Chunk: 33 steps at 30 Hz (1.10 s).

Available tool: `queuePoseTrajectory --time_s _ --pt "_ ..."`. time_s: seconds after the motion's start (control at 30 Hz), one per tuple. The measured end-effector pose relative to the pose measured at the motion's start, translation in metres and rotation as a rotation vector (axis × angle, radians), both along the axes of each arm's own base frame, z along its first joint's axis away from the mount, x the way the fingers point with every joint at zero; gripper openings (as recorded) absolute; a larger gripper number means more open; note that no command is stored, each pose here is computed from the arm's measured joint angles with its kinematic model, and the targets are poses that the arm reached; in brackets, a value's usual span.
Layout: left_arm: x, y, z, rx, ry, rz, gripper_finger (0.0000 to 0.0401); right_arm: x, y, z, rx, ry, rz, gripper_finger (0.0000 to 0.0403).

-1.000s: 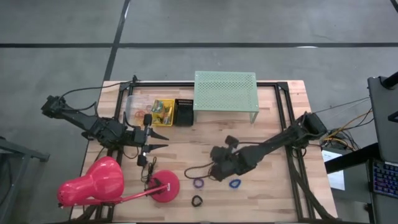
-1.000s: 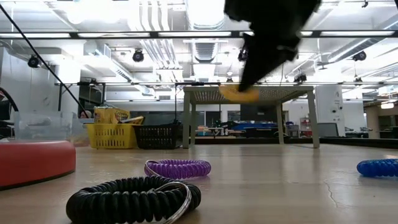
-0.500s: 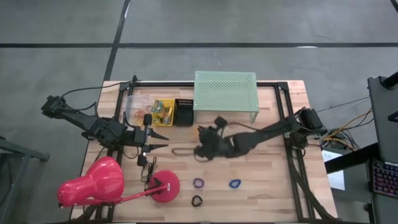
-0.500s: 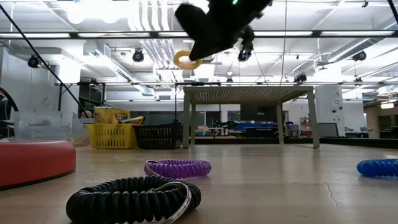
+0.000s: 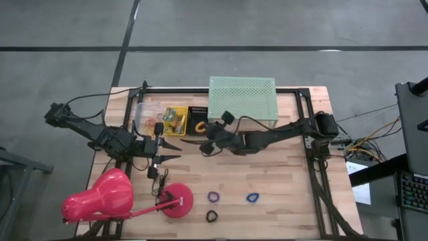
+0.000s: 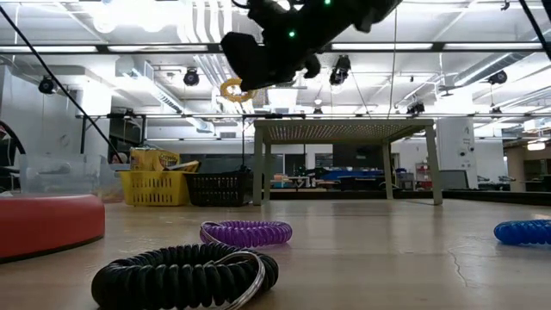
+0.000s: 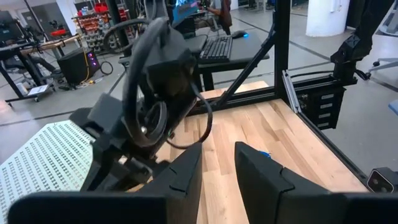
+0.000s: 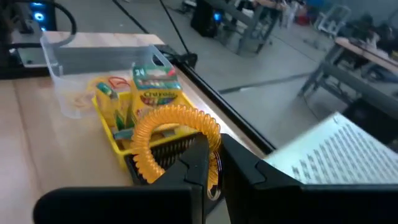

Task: Pick & Place Office Desk Supplies
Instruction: Put the yellow spring rubber band into the black bin

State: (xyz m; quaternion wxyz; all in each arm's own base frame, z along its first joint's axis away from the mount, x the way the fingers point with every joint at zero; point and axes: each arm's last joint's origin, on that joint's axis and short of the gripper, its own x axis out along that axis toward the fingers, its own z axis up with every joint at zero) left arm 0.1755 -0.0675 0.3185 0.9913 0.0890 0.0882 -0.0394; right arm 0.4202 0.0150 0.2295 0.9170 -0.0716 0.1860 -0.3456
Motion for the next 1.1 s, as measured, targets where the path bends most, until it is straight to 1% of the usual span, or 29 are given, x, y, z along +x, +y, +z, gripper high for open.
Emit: queuePoseTrajectory --time_s 0.1,0.23,0.33,0.4,0.47,0.53,0.57,0.67,0.83,1.0,1.1 --pt "0.000 0.000 0.000 0.001 0.000 0.000 0.0098 0.007 -0.008 -0.006 -0.010 0.017 0.051 0.0022" --pt "0.000 0.000 0.000 0.003 0.000 0.000 0.0098 0.015 -0.012 -0.031 -0.018 0.080 0.066 0.0022" --pt "0.000 0.000 0.000 0.003 0.000 0.000 0.0098 0.022 -0.010 -0.050 -0.067 0.093 0.026 0.0022" --pt "0.000 0.000 0.000 0.002 0.000 0.000 0.0098 0.027 -0.006 -0.061 -0.110 0.074 -0.016 0.0022" --pt "0.000 0.000 0.000 0.003 0.000 0.000 0.0098 0.031 -0.001 -0.068 -0.159 0.057 -0.063 0.0022" --pt "0.000 0.000 0.000 0.003 0.002 0.000 0.0098 0.036 0.005 -0.070 -0.175 0.003 -0.086 0.0022" --pt "0.000 0.000 0.000 0.004 0.003 0.000 0.0098 0.038 0.007 -0.070 -0.172 -0.019 -0.091 0.0022" --pt "0.000 0.000 0.000 0.003 0.002 0.000 0.0098 0.045 0.011 -0.068 -0.118 -0.098 -0.112 0.0022" --pt "0.000 0.000 0.000 0.004 0.003 0.000 0.0098 0.048 0.009 -0.066 -0.059 -0.172 -0.151 0.0022" --pt "0.000 0.000 0.000 0.004 0.004 0.000 0.0098 0.048 0.010 -0.068 -0.086 -0.101 -0.097 0.0022" --pt "0.000 0.000 0.000 0.004 0.004 0.000 0.0098 0.049 0.007 -0.071 -0.046 -0.087 -0.058 0.0022"
